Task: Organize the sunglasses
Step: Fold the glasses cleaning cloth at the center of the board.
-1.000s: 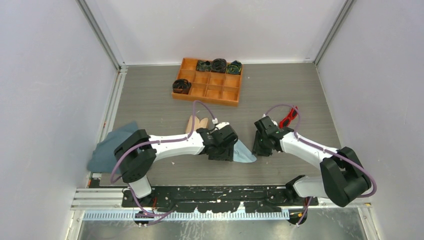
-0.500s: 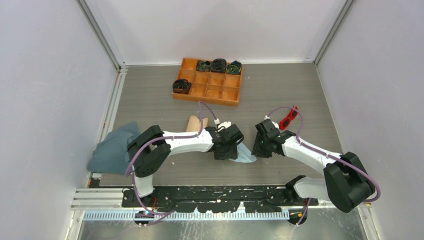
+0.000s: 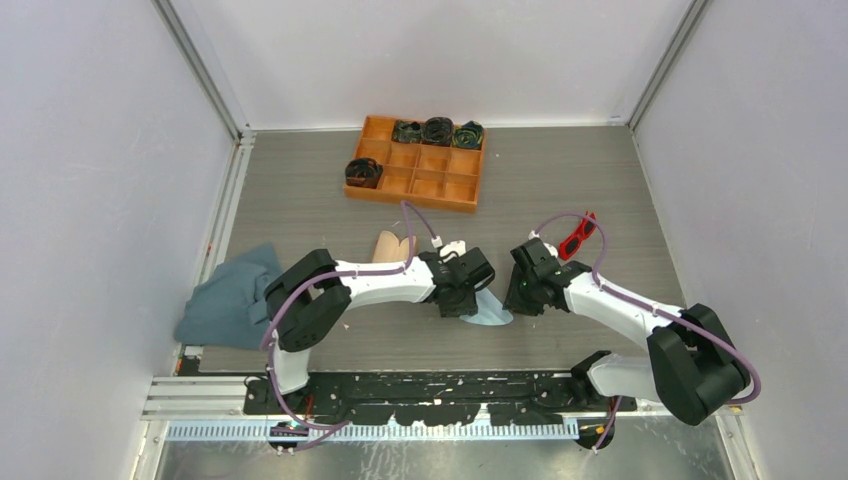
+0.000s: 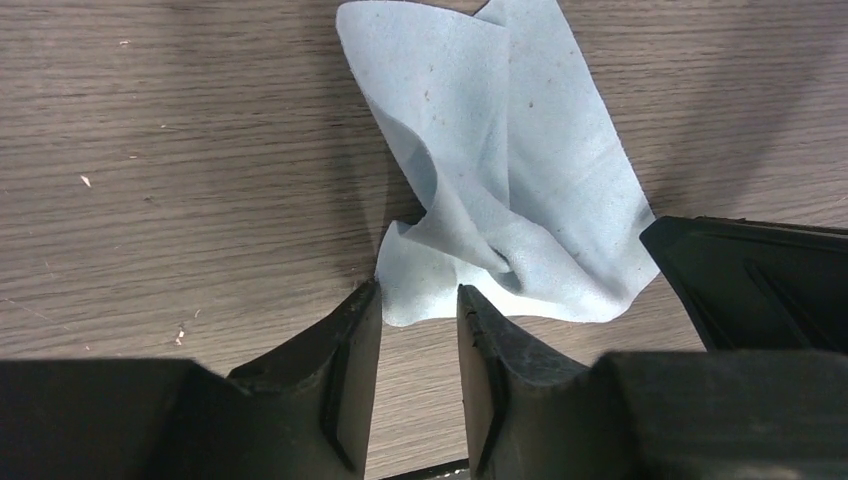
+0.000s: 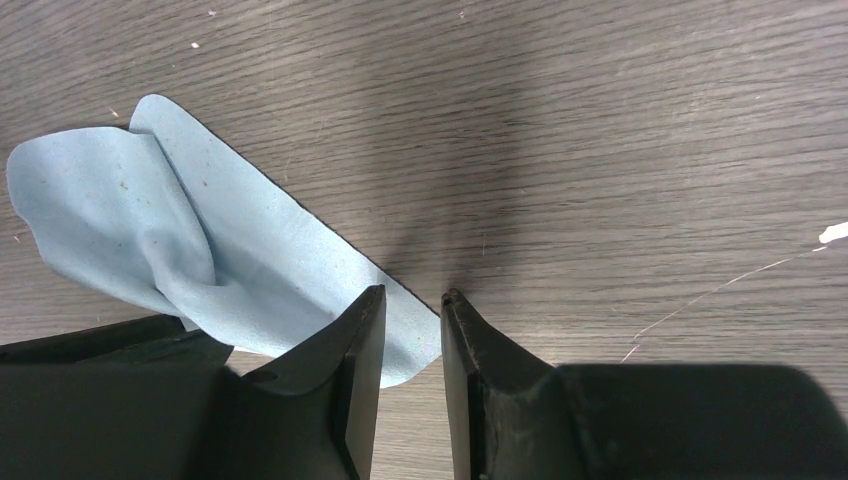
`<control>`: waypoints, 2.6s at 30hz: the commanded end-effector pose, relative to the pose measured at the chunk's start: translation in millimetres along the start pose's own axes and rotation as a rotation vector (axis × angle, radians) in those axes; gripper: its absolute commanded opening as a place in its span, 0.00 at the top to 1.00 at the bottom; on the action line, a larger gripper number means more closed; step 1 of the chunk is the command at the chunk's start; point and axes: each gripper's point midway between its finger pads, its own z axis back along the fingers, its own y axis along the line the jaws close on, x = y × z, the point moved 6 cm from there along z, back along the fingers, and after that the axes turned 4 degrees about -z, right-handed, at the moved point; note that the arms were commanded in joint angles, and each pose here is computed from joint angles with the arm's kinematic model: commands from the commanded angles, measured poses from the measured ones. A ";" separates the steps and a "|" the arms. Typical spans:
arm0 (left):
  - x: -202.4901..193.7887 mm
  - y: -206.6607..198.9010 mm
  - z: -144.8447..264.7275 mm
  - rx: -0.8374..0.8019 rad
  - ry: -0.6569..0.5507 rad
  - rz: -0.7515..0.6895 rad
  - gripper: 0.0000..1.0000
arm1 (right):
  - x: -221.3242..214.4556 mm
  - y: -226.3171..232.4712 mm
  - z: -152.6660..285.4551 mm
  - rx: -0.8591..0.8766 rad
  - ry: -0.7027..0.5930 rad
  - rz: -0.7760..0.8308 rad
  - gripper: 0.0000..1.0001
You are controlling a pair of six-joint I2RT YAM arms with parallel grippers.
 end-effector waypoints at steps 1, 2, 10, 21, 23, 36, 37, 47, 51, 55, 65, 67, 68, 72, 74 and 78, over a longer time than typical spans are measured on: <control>-11.2 9.7 -15.8 0.069 0.022 -0.002 0.66 | -10.3 -9.9 -3.0 -0.047 0.032 -0.004 0.67; -11.4 10.1 -16.1 0.071 0.024 -0.003 0.68 | -10.5 -9.9 -2.8 -0.047 0.032 -0.003 0.67; -10.9 15.3 -14.3 0.101 0.013 0.000 0.85 | -10.0 -9.3 -2.1 -0.044 0.032 0.002 0.67; -9.6 27.4 9.6 0.070 -0.031 -0.006 0.99 | -21.6 -11.2 2.7 -0.016 0.063 -0.038 0.65; -14.0 33.2 14.5 0.060 -0.021 0.005 0.99 | -25.7 -12.0 3.7 -0.008 0.064 -0.048 0.65; -34.0 42.6 23.1 0.018 0.045 0.042 0.99 | -51.4 2.1 12.0 0.001 0.087 -0.009 0.60; -34.9 43.5 24.1 0.019 0.044 0.045 0.99 | -51.8 2.1 13.2 0.003 0.087 -0.013 0.60; -40.4 49.3 26.1 0.017 0.038 0.064 0.99 | -56.7 6.4 4.5 0.031 0.114 -0.029 0.67; -40.0 45.1 26.4 0.015 0.028 0.053 0.99 | -56.4 9.1 3.2 0.041 0.110 -0.025 0.68; -40.6 44.5 25.5 0.019 0.023 0.051 0.99 | -58.7 12.3 5.4 0.069 0.134 -0.019 0.70; -38.5 47.4 33.1 0.031 0.000 0.049 1.00 | -55.5 12.6 10.5 0.060 0.119 -0.021 0.99; -34.3 46.4 44.2 0.042 -0.028 0.041 0.99 | -51.9 14.6 19.3 0.068 0.098 -0.020 1.00; -33.6 41.7 50.1 0.023 -0.041 0.028 0.99 | -49.1 15.2 24.8 0.070 0.077 -0.020 0.99; -27.3 33.6 75.6 0.032 -0.080 -0.028 0.99 | -37.3 18.1 56.0 0.095 0.014 -0.013 0.99; -22.7 34.3 87.1 0.024 -0.102 -0.035 0.99 | -32.5 17.1 70.0 0.101 -0.014 -0.003 0.99; -12.7 28.9 112.2 -0.048 -0.149 -0.046 0.99 | -21.6 25.4 97.7 0.152 -0.052 0.035 0.99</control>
